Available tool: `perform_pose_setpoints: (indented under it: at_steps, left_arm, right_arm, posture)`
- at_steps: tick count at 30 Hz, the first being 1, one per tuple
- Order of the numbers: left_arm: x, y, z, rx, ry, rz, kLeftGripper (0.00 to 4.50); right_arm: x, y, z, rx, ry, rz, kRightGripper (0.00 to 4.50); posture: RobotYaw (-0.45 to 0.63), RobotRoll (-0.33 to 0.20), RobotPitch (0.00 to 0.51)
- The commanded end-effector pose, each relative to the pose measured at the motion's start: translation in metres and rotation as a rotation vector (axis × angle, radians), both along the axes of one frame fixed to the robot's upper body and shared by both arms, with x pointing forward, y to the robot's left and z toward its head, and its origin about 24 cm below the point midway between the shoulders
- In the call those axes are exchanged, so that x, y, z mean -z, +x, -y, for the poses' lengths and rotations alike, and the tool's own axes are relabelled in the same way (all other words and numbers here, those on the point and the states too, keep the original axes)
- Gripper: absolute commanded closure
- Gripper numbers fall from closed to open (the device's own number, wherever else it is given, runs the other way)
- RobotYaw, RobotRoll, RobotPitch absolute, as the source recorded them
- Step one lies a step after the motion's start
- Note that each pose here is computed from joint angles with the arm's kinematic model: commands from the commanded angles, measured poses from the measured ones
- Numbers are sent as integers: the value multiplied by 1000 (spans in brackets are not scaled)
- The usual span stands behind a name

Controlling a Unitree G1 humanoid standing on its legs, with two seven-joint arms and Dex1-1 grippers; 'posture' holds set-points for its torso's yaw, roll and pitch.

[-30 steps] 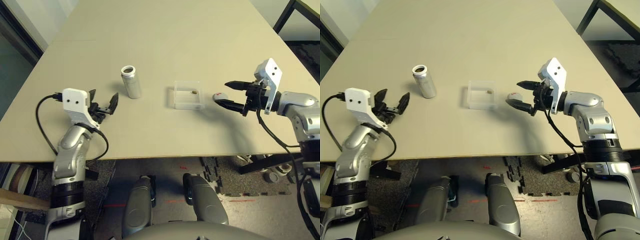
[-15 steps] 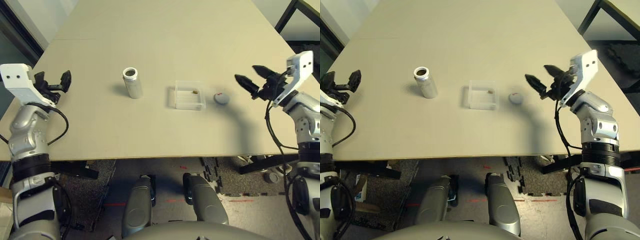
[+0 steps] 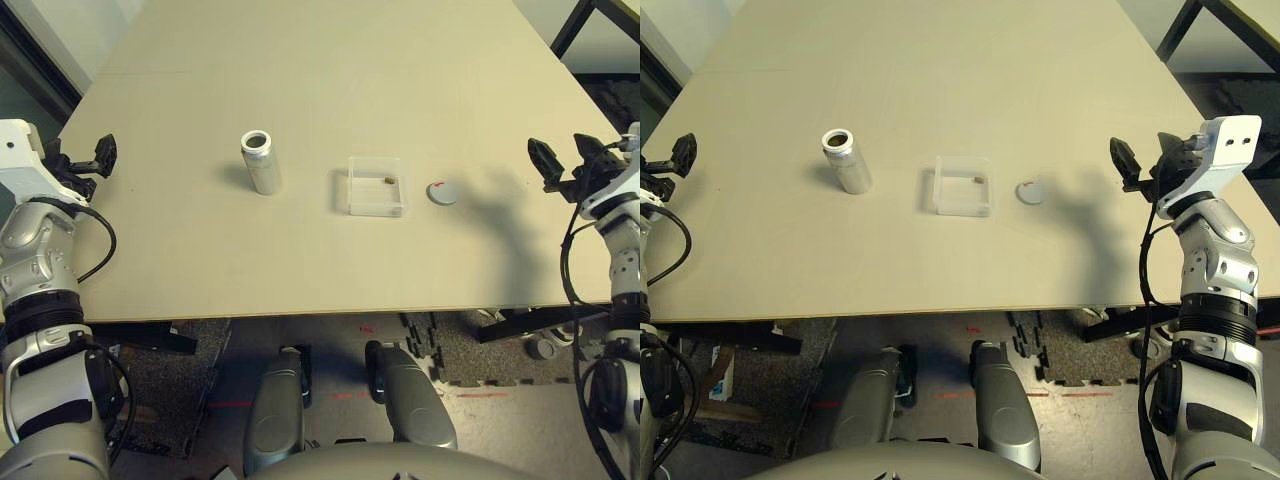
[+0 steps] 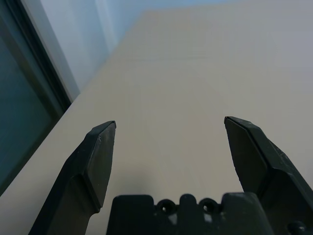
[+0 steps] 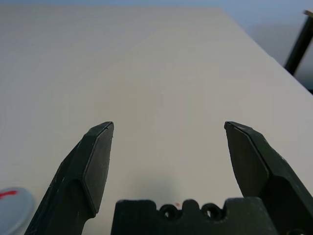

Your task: Pour the medicine from the bottle into the box.

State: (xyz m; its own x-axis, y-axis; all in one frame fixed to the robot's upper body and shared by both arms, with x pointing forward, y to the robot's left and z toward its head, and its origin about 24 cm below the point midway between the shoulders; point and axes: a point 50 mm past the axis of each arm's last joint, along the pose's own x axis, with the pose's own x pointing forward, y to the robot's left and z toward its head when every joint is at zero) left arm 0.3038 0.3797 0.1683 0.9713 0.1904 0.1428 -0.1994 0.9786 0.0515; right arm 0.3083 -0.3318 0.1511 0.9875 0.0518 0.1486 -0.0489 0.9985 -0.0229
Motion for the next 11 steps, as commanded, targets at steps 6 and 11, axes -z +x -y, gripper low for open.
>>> perform_pose_setpoints:
  at_steps: [6, 11]
  left_arm:
    - [7, -5, -11, -40, 4, -21, 52]
    - [8, -6, -11, -43, 6, -20, 52]
  right_arm:
    - [-2, -3, 7, 40, -12, 13, 0]
    - [-2, -1, 5, 37, -7, 17, 0]
  posture:
    - [-68, 0, 244]
    - [-59, 0, 237]
